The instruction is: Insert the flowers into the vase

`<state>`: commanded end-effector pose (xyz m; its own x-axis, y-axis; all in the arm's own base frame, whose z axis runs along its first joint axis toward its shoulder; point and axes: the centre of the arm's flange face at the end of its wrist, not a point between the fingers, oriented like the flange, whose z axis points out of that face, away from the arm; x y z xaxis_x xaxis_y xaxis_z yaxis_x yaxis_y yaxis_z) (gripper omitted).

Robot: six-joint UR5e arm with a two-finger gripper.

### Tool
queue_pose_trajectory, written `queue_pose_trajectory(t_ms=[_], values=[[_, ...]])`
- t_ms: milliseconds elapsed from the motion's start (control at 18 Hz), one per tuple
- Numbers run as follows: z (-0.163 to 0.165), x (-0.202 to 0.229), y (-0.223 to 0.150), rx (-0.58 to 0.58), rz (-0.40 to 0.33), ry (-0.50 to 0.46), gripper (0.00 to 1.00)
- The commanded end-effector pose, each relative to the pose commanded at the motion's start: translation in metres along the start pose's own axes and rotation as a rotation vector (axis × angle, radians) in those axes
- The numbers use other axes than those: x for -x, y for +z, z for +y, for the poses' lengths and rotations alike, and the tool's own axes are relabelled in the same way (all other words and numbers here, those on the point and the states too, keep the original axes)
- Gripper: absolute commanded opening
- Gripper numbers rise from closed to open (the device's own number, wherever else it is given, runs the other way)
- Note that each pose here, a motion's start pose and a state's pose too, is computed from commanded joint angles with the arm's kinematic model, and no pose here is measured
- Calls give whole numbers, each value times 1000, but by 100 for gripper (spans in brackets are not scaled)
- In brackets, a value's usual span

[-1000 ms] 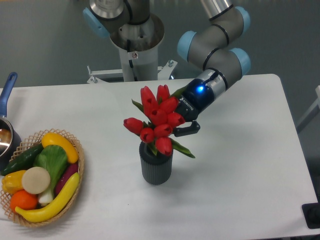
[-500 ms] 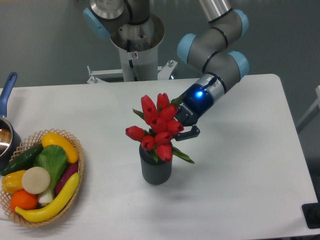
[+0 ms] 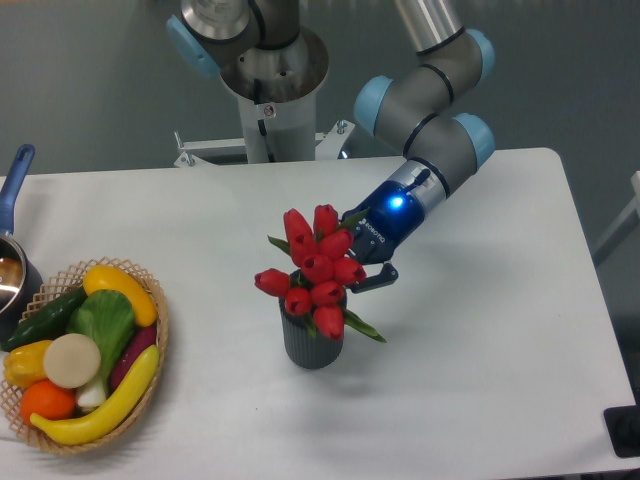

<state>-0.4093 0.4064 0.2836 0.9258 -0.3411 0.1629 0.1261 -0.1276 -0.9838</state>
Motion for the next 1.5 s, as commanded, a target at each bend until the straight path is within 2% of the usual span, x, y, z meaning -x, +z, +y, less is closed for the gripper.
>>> queue_pose_trajectory(t_ms=[111,167,333,444,556,667,722,889,1056,1278,1500], values=[[0,1,0,0,0,17,57],[4,3,0,1,-1,30,70],[11,3,1,2,1,55,74],[15,4,1,46,-4,54,78],[16,4,0,90,-11,58,88],[16,5,0,96,-12,60,93],[14,5,1,96,-11,69,99],[11,7,-1,99,-16,76,100],[3,4,-8,171,-40,102,100],[-4,4,-36,339,-118,127,100],[-27,5,-65,392,-190,165,100]])
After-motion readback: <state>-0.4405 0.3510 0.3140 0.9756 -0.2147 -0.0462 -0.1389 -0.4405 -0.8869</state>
